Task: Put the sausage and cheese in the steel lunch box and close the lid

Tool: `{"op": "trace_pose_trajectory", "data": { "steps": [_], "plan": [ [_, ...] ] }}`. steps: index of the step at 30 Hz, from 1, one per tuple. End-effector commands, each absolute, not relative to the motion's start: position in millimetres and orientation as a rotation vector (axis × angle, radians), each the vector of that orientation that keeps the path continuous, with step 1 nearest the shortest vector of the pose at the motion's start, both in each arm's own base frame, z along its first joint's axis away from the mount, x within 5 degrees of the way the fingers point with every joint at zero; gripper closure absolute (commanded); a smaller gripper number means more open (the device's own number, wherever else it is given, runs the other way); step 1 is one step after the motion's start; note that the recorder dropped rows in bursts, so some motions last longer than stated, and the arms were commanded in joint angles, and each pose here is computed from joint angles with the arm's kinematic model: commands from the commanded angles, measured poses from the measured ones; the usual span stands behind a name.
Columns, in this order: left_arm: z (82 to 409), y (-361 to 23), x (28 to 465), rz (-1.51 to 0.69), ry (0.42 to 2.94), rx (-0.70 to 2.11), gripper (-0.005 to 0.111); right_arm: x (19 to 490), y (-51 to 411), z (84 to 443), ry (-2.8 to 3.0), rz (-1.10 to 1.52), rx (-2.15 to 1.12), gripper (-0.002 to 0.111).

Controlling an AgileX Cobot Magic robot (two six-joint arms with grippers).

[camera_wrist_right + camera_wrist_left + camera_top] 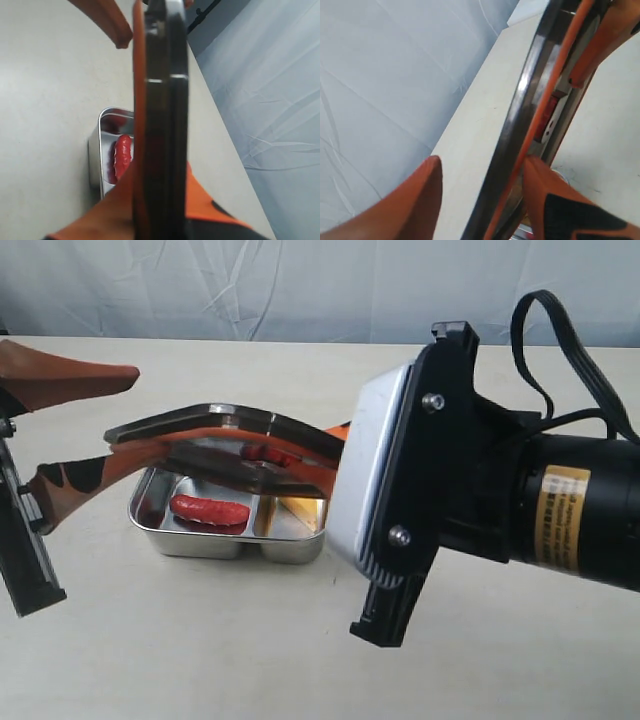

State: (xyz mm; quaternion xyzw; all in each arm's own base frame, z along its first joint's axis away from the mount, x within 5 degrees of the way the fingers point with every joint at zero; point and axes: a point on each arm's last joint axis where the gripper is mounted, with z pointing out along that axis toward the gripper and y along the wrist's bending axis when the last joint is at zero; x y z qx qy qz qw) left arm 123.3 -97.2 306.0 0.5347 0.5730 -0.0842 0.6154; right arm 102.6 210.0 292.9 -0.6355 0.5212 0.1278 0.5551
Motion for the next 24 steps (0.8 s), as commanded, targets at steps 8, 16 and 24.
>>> {"op": "trace_pose_trajectory", "data": {
  "steps": [8, 16, 24],
  "plan": [
    [286.7, -106.0, 136.2, -0.186, 1.34, 1.411, 0.059, 101.4, 213.5, 289.6, 1.232, 0.342, -1.519, 0.109],
    [282.0, -104.3, 141.4, -0.121, 1.354, 1.443, 0.102, 105.1, 210.3, 290.6, 1.257, 0.294, -1.492, 0.109],
    [284.6, -95.4, 152.6, 0.034, 1.403, 1.35, 0.106, 117.5, 200.8, 287.4, 1.492, 0.242, -1.311, 0.109]
  ]
}}
